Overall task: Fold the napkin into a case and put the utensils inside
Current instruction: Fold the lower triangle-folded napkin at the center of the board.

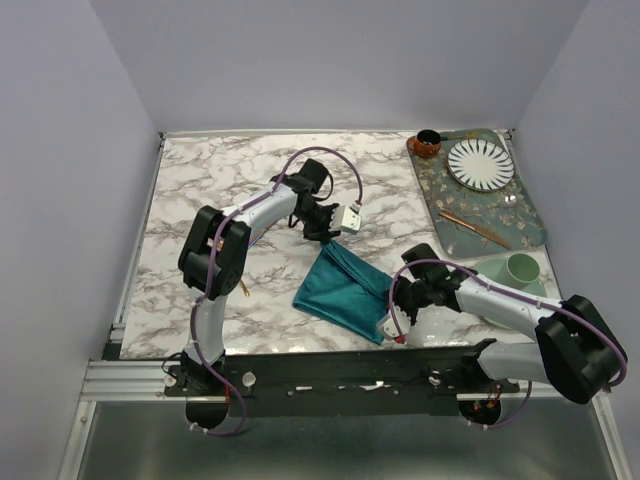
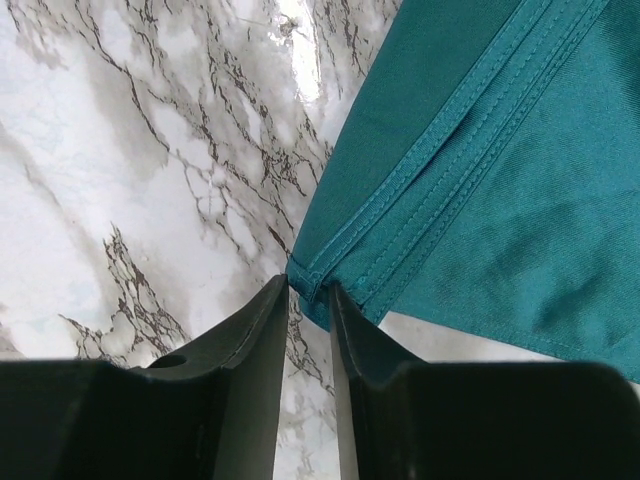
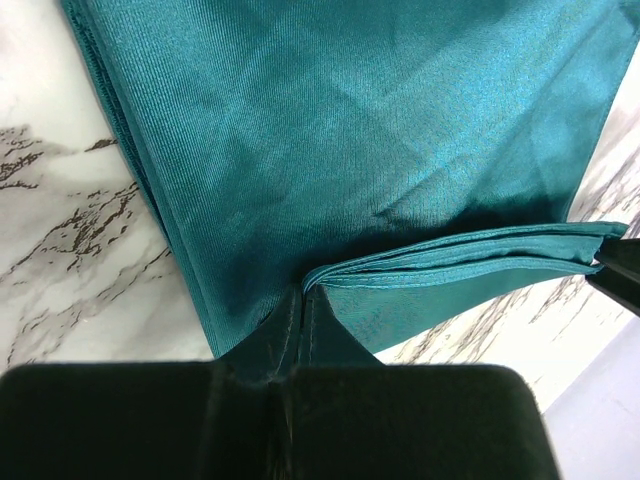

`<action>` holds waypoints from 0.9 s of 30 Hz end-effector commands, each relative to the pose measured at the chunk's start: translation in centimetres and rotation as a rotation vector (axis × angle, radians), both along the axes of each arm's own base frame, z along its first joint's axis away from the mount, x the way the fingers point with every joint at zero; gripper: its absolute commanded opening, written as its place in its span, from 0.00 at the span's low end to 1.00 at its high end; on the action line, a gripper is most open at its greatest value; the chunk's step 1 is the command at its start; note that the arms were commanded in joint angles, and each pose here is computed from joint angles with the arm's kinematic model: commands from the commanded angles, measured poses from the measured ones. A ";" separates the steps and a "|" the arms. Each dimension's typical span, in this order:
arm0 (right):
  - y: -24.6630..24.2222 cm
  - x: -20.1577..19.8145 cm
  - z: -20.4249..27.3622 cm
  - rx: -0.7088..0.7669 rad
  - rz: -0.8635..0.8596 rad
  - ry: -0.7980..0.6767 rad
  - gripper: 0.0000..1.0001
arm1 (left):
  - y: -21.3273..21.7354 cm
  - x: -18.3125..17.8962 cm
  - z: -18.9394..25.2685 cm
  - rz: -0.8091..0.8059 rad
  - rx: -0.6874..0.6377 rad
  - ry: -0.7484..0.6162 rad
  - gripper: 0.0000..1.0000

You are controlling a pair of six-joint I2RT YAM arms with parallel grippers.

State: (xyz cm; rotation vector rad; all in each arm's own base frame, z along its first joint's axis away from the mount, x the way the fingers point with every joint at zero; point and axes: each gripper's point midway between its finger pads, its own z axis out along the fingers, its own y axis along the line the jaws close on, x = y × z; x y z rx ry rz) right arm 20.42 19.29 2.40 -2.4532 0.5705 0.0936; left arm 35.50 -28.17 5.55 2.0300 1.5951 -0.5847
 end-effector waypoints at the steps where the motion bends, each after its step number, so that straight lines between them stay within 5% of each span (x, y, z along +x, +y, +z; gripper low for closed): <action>1: 0.0 -0.7 0.0 -0.006 -0.003 0.049 0.01 | -0.5 0.4 -0.3 -0.025 0.003 -0.011 0.26; 9: 0.4 -0.3 1.3 0.013 -0.032 0.052 0.01 | 0.4 -1.6 0.9 -0.048 -0.001 -0.004 0.00; 27: -1.0 -1.6 1.0 -0.016 -0.067 0.083 0.01 | 3.6 -5.6 -0.4 -0.057 0.073 0.038 0.00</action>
